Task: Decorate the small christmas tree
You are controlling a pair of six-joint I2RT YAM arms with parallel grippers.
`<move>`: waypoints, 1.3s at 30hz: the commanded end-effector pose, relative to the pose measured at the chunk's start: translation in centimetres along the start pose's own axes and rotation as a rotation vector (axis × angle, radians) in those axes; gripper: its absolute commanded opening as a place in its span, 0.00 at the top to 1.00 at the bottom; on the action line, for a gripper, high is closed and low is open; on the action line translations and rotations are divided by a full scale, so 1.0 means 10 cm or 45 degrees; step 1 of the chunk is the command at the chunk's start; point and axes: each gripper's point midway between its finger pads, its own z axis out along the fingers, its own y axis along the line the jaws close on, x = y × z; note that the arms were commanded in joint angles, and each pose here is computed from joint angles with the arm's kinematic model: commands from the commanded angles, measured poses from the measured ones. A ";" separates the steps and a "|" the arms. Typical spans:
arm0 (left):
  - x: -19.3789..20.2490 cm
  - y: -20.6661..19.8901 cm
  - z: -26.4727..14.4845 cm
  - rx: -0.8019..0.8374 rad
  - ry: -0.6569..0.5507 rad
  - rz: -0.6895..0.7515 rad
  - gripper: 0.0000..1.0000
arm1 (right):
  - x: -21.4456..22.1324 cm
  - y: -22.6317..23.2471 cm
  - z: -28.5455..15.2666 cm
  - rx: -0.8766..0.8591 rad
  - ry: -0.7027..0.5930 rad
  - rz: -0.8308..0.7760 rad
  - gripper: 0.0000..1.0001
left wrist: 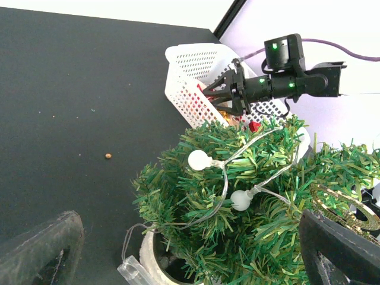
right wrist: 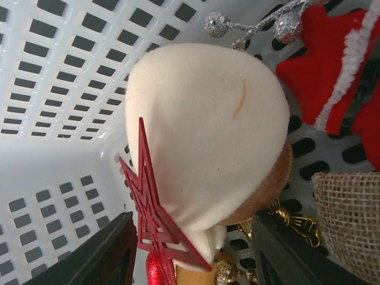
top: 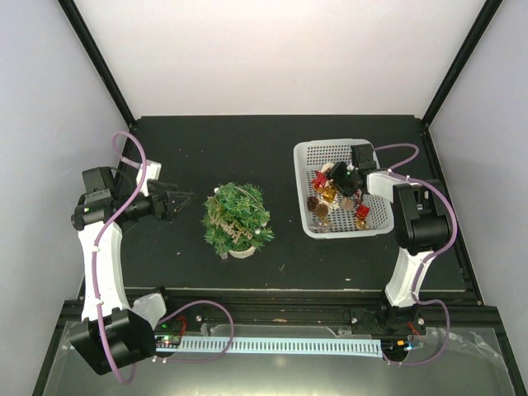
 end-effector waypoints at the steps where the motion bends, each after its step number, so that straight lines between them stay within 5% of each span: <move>1: -0.02 0.03 0.00 0.010 -0.011 -0.008 0.01 | -0.09 0.08 -0.11 -0.015 -0.055 -0.033 0.45; 9: -0.02 0.03 0.02 0.025 -0.015 -0.017 0.01 | -0.13 0.12 -0.07 -0.026 -0.061 -0.068 0.46; 17: 0.00 0.05 0.02 0.014 -0.012 -0.013 0.01 | -0.17 0.24 0.01 -0.121 -0.064 -0.051 0.71; 24: 0.00 0.06 0.03 0.020 -0.011 -0.020 0.01 | -0.17 0.31 0.06 -0.182 -0.055 -0.063 0.79; 39: 0.01 0.09 0.04 0.017 -0.006 -0.026 0.01 | -0.18 0.50 0.21 -0.330 -0.022 -0.100 0.82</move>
